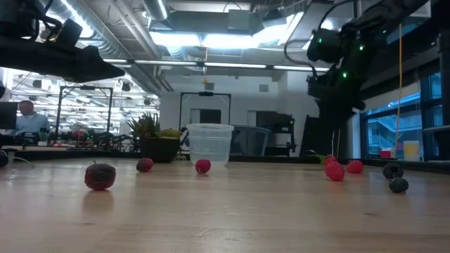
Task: Pick and placing Produce into tupperware
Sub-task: Put the red strawberry into the transparent container
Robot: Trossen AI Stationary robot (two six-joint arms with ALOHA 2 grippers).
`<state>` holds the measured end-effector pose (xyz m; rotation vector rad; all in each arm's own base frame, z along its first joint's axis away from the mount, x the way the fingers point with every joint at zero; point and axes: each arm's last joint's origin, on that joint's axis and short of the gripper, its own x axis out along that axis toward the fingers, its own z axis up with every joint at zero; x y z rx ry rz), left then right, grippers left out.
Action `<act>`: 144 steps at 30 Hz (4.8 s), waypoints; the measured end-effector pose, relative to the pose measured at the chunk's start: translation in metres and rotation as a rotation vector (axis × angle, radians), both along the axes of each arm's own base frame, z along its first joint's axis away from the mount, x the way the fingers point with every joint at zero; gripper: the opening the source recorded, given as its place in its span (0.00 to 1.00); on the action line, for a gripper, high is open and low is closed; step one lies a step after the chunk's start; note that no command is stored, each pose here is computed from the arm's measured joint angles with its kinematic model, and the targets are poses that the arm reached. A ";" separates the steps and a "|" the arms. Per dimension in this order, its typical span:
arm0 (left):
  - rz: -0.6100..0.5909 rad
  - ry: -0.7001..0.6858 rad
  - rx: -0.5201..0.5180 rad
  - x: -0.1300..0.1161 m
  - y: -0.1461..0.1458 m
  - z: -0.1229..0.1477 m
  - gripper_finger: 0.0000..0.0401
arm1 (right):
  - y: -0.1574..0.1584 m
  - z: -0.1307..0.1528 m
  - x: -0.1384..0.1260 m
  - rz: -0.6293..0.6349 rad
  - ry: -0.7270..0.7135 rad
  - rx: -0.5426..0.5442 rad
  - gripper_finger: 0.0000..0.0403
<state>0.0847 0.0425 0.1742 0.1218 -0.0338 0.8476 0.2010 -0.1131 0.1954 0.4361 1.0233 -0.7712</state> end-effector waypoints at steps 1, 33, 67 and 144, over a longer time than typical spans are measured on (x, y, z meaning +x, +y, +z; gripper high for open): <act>0.000 -0.007 0.002 0.000 0.000 0.001 0.53 | -0.001 -0.004 -0.002 -0.006 0.035 0.019 0.55; 0.000 -0.029 0.003 0.000 0.000 0.002 0.53 | -0.036 -0.072 0.011 0.085 0.216 0.150 0.49; 0.000 -0.028 0.002 0.000 0.000 0.002 0.53 | -0.003 0.098 0.163 0.576 -0.297 -0.169 0.36; 0.000 0.002 -0.009 0.000 0.000 -0.001 0.53 | -0.021 -0.009 0.233 0.656 -0.101 -0.081 0.42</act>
